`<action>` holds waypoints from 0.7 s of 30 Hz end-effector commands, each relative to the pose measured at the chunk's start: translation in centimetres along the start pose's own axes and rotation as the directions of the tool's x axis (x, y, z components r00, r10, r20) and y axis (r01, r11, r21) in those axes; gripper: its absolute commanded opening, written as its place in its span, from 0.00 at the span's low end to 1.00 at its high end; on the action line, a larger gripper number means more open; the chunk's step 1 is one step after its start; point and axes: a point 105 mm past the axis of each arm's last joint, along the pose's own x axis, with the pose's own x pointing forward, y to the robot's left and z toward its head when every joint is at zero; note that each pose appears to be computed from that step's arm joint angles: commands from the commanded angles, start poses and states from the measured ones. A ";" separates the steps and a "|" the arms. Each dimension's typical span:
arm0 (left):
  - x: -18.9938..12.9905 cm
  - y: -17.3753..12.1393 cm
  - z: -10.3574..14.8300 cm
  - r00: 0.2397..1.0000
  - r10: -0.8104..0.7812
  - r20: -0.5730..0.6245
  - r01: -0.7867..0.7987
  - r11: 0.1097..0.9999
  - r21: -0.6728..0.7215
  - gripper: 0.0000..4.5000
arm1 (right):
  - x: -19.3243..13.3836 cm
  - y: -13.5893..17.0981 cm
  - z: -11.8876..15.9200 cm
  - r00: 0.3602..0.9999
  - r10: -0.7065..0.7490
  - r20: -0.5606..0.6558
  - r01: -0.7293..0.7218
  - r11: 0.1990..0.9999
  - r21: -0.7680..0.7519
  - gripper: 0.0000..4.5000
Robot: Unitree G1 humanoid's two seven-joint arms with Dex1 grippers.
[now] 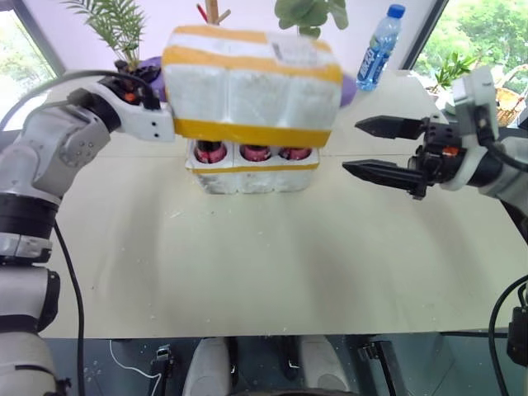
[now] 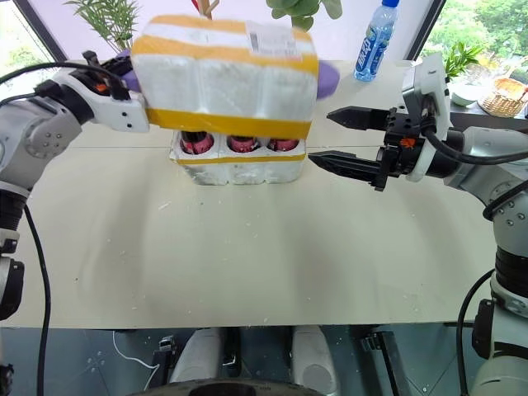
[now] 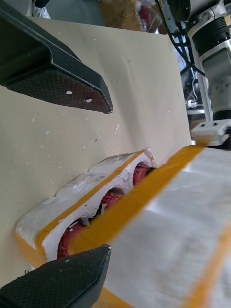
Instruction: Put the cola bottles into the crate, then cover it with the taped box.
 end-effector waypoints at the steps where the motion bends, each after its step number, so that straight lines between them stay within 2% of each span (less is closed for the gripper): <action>1: -0.3 1.1 0.2 0.999 0.035 0.017 -0.036 0.998 0.054 0.07 | -0.1 0.5 1.1 1.000 0.005 0.029 -0.004 0.999 -0.041 1.00; 2: -0.4 0.8 0.5 0.999 0.026 0.027 -0.027 0.999 0.047 0.07 | 0.0 0.5 1.1 1.000 0.005 0.030 -0.004 0.999 -0.040 1.00; 3: -0.5 0.5 0.7 0.999 0.019 0.038 -0.020 0.999 0.036 0.30 | 0.1 0.5 1.1 0.999 0.006 0.032 -0.005 0.999 -0.038 1.00; 7: -1.3 -1.1 1.4 0.997 -0.032 0.069 0.030 0.999 0.035 0.72 | 0.2 0.5 0.8 1.000 0.004 0.031 -0.003 1.000 -0.029 1.00; 9: -2.3 -1.7 2.2 0.991 -0.056 0.122 0.046 0.995 0.084 0.95 | 0.3 0.4 0.4 1.000 -0.003 0.017 0.003 1.000 -0.024 1.00; 13: -5.0 -0.5 2.0 0.988 -0.005 0.157 -0.015 0.992 0.126 0.95 | -0.4 0.1 -1.1 0.999 -0.035 -0.038 0.034 0.999 -0.029 1.00; 16: -7.1 0.2 1.6 0.985 0.008 0.172 -0.011 1.000 0.015 0.95 | -0.9 -0.4 -2.1 0.995 -0.073 -0.068 0.071 0.997 -0.032 1.00; 18: -8.5 1.3 0.8 0.989 0.048 0.143 -0.020 0.982 -0.186 0.95 | -1.3 -0.7 -2.6 0.992 -0.093 -0.086 0.090 0.995 -0.039 1.00; 19: -9.2 1.5 0.0 0.993 0.033 0.114 0.009 0.938 -0.347 0.95 | -1.5 -0.9 -2.8 0.990 -0.103 -0.093 0.100 0.994 -0.040 1.00; 20: -9.8 1.6 -1.1 0.997 0.010 0.070 0.032 0.824 -0.565 0.95 | -1.7 -1.1 -2.9 0.989 -0.110 -0.097 0.107 0.993 -0.041 1.00; 21: -10.2 1.4 -1.4 0.997 -0.021 0.073 0.066 0.714 -0.697 0.95 | -1.8 -1.2 -3.0 0.989 -0.114 -0.099 0.111 0.993 -0.042 1.00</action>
